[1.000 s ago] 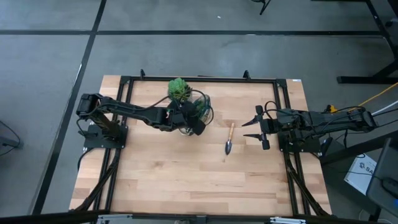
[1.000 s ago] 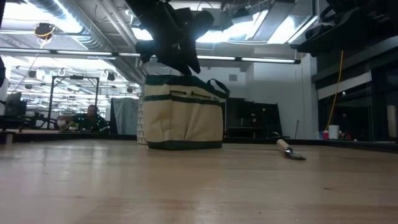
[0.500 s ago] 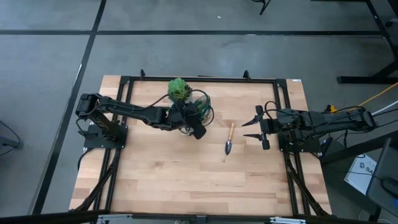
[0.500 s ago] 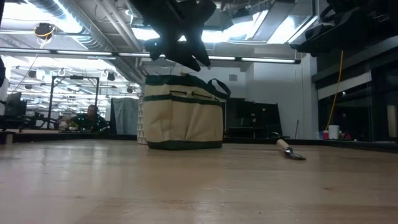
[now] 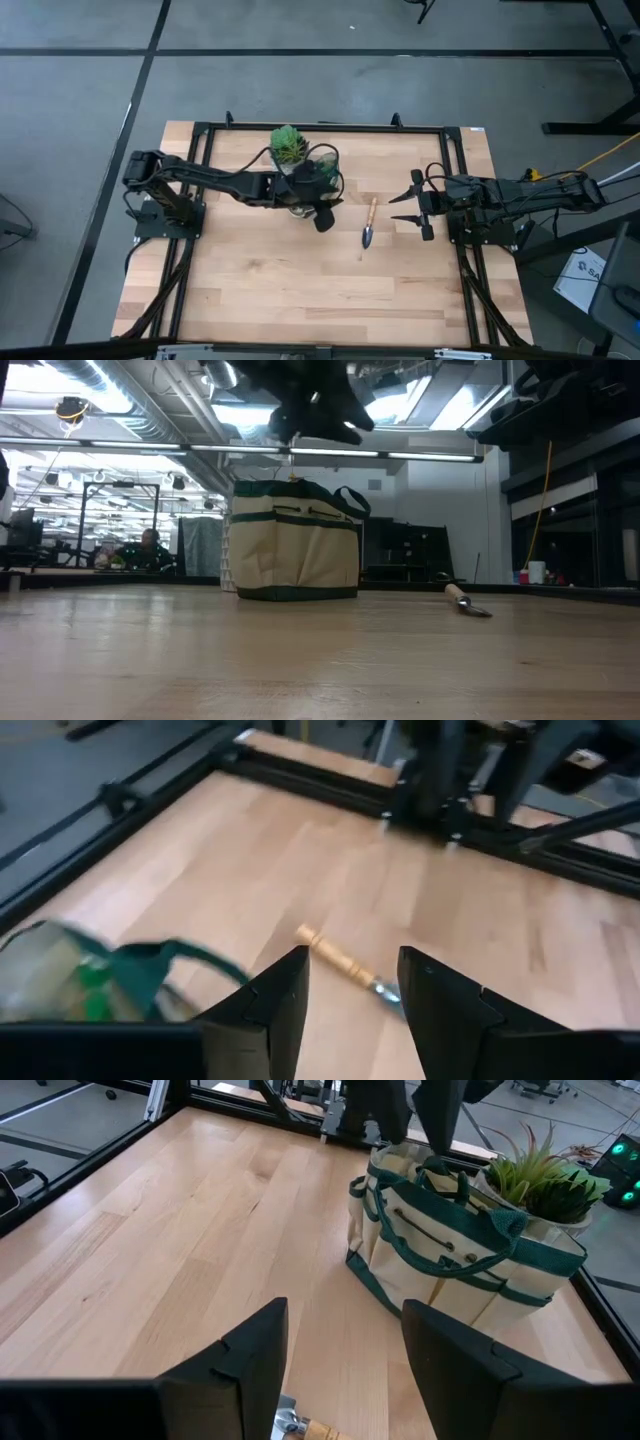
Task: Pick & Place Garden tools in Gardening bag
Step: Put the brown trowel into the white gardening bag
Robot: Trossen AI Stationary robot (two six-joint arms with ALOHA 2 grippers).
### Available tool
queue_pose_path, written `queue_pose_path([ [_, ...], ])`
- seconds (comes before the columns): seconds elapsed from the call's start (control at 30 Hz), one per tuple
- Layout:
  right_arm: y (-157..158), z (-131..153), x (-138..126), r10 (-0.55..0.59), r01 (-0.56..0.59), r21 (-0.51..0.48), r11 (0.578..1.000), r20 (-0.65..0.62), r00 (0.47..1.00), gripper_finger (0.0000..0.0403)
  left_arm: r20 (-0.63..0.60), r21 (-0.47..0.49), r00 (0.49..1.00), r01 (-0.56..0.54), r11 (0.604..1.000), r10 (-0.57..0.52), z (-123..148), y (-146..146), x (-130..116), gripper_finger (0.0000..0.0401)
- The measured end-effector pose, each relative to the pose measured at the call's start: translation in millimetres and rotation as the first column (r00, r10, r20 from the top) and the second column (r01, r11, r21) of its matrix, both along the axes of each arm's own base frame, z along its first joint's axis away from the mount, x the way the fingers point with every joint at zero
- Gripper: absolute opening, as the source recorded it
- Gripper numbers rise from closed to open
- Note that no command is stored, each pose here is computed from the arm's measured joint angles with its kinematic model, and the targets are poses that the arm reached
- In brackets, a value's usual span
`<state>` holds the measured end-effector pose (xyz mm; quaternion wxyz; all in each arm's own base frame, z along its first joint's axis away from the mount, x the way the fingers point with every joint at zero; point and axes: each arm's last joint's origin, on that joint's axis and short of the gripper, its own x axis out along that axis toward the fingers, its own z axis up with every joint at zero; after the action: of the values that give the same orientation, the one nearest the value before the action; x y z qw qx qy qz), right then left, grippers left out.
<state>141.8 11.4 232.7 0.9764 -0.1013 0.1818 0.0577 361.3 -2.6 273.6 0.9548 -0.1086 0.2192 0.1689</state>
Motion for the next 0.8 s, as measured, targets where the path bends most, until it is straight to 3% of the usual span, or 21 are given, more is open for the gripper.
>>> queue_pose_path([
  [0.2, 0, 0, 0, 0.000, 0.000, 0.000, 1.000, -0.001, 1.000, 0.0201, 0.053, 0.047, 0.996, 0.073, 0.996, -0.075, -10, -4, 16, 0.0152],
  [0.43, 0, 0, 0, 0.000, 0.000, 0.000, 1.000, 0.000, 1.000, 0.0201, 0.016, 0.110, 0.992, 0.122, 0.986, -0.125, -25, -11, 25, 0.0148],
  [0.53, 0, 0, 0, 0.000, 0.000, 0.000, 1.000, 0.000, 1.000, 0.0201, -0.016, 0.148, 0.987, 0.163, 0.975, -0.162, -24, -18, 22, 0.0149],
  [0.8, 0, 0, 0, 0.000, 0.000, 0.000, 1.000, 0.000, 1.000, 0.0201, -0.068, 0.262, 0.973, 0.232, 0.937, -0.222, 10, -40, -8, 0.0145],
])
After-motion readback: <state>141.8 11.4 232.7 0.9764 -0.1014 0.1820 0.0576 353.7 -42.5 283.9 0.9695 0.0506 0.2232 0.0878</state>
